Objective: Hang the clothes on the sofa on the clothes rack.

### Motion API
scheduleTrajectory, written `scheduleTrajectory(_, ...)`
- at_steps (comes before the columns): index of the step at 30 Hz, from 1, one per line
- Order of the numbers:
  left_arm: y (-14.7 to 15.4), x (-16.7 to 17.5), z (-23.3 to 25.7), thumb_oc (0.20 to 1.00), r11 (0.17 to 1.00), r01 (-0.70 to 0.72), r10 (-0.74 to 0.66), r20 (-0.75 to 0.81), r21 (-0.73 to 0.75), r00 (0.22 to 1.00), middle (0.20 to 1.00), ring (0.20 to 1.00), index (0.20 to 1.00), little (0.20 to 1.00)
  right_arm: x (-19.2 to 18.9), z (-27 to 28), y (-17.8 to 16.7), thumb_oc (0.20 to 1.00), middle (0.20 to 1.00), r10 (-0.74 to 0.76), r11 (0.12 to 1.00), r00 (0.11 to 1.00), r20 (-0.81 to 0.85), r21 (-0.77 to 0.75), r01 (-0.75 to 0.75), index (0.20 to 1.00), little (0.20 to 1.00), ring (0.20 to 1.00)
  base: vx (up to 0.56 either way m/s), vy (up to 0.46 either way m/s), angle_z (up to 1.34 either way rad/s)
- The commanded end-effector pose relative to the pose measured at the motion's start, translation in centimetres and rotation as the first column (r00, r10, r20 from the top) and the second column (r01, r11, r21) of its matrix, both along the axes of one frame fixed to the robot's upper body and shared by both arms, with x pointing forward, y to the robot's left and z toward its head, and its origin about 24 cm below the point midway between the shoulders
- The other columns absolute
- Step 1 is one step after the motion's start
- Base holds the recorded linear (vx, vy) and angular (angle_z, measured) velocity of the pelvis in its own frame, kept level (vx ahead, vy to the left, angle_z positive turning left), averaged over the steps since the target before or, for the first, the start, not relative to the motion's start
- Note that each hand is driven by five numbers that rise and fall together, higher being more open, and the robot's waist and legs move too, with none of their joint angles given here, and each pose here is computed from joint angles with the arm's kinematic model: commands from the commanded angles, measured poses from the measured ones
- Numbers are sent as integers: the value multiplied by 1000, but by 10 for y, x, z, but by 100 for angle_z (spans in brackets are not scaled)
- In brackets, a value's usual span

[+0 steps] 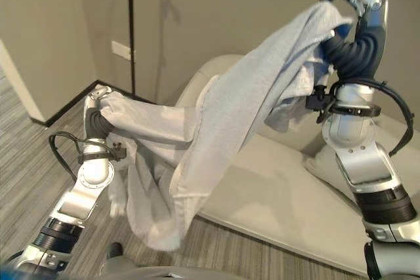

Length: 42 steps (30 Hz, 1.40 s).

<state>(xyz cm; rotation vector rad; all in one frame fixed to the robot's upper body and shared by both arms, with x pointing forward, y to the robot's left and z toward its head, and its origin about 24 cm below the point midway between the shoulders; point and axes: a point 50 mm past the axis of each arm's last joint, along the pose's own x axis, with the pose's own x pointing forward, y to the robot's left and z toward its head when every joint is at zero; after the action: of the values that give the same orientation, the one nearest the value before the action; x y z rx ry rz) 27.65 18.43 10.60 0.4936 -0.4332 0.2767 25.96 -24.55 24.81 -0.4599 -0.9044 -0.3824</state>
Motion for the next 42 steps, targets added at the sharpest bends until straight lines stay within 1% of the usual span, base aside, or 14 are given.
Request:
scheduleTrajectory(1,-21,-1,38,200,992,112,-98,209,-57,973,200,200,200,200,-13,46,2,200,200,10,1000,975,222,2,-11,200,200,200,136,440,40)
scheduleTrajectory(4,-30,1,49,200,989,150,-146,267,4,953,200,200,200,200,-15,41,-1,200,200,-16,999,971,239,44,6,200,200,200,162,724,-1)
scheduleTrajectory(7,-28,4,59,200,988,129,-148,313,81,938,200,200,200,200,-17,37,-1,200,200,-33,997,965,260,78,13,200,200,200,139,393,7)
scheduleTrajectory(8,-21,1,74,200,987,92,-136,391,130,910,200,200,200,200,-18,38,2,200,200,-40,995,956,291,101,11,200,200,200,125,348,25)
scheduleTrajectory(11,-17,1,80,200,988,48,-109,433,150,895,200,200,200,200,-20,42,7,200,200,-26,993,943,333,117,-14,200,200,200,134,420,18)
scheduleTrajectory(13,-15,1,75,200,989,45,-100,409,143,907,200,200,200,200,-26,46,6,200,200,-26,998,937,350,70,1,200,200,200,162,447,25)
scheduleTrajectory(17,-18,0,68,200,989,65,-111,374,132,921,200,200,200,200,-33,43,2,200,200,-37,999,938,345,49,21,200,200,200,144,250,17)
scheduleTrajectory(21,-46,3,46,200,971,218,-235,245,95,941,200,200,200,200,-45,39,-14,200,200,-100,995,937,335,26,97,200,200,200,194,200,32)
scheduleTrajectory(24,-67,0,42,200,939,334,-345,201,87,917,200,200,200,200,-54,35,-21,200,200,-130,991,935,330,13,133,200,200,200,190,79,43)
scheduleTrajectory(27,-80,-3,43,200,912,397,-410,194,102,891,200,200,200,200,-60,33,-24,200,200,-145,988,932,331,7,152,200,200,200,165,3,14)
scheduleTrajectory(33,-90,-6,49,200,895,441,-444,229,67,866,200,200,200,200,-57,31,-19,200,200,-102,992,949,299,-35,117,200,200,200,147,16,27)
scheduleTrajectory(36,-88,-7,47,200,900,432,-434,222,63,873,200,200,200,200,-55,29,-16,200,200,-89,993,955,284,-47,106,200,200,200,93,3,13)
scheduleTrajectory(39,-87,-8,46,200,901,431,-429,223,42,875,200,200,200,200,-61,22,-23,200,200,-149,981,955,256,-83,176,200,200,200,117,57,16)
scheduleTrajectory(42,-87,-9,48,200,905,419,-423,240,70,874,200,200,200,200,-62,19,-21,200,200,-151,978,957,249,-105,181,200,200,200,138,97,28)
